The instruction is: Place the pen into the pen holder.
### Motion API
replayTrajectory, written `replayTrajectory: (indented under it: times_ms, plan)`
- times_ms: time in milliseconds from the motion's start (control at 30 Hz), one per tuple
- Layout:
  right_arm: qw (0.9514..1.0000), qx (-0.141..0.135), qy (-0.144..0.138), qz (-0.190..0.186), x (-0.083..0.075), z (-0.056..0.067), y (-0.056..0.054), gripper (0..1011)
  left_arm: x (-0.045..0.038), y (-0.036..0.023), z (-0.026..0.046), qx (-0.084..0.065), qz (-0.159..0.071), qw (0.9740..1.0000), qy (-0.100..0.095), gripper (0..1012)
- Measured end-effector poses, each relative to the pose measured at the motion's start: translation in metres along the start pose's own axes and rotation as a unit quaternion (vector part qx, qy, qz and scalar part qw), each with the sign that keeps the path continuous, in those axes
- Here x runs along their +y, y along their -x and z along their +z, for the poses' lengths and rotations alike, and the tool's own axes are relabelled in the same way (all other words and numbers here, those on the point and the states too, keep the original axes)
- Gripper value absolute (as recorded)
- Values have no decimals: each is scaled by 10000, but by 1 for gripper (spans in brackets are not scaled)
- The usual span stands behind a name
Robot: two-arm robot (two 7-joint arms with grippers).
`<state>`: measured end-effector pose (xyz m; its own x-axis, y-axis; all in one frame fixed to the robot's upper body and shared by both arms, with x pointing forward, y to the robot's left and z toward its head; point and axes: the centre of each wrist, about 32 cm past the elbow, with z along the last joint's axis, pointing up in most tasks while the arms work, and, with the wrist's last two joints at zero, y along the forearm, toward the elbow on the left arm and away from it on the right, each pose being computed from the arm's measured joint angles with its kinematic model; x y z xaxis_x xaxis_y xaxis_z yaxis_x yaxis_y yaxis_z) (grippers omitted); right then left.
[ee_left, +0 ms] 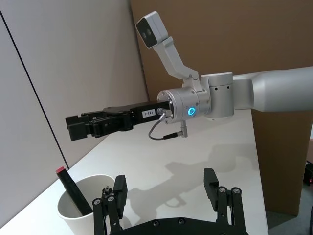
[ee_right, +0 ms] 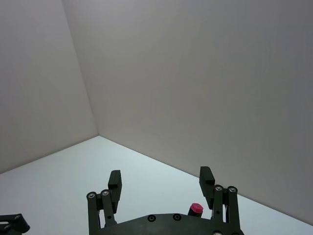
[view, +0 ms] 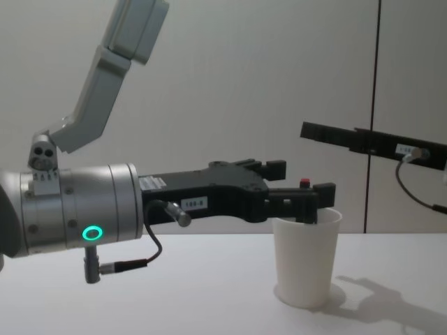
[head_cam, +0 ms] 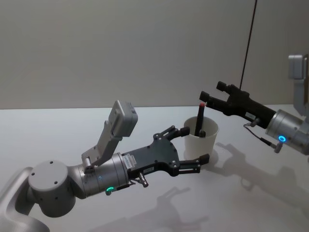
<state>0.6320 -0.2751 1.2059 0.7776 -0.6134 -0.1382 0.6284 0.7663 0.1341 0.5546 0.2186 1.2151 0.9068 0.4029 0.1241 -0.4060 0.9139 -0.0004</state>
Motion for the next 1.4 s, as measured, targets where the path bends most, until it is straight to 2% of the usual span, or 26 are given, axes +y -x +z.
replayTrajectory:
  times_ms: [200,667,1000,1400]
  plan:
    - [10000,-7,-40,-43,-47,47,24,1002,0,0,0,0,0,10000,0,1000]
    - [9988,-44,-231,-418,-319,162,154,1002,0,0,0,0,0,10000,0,1000]
    - [9953,-210,-338,-881,-634,211,353,1002,0,0,0,0,0,10000,0,1000]
    - [9893,-436,-306,-1356,-930,212,605,1002,0,0,0,0,0,10000,0,1000]
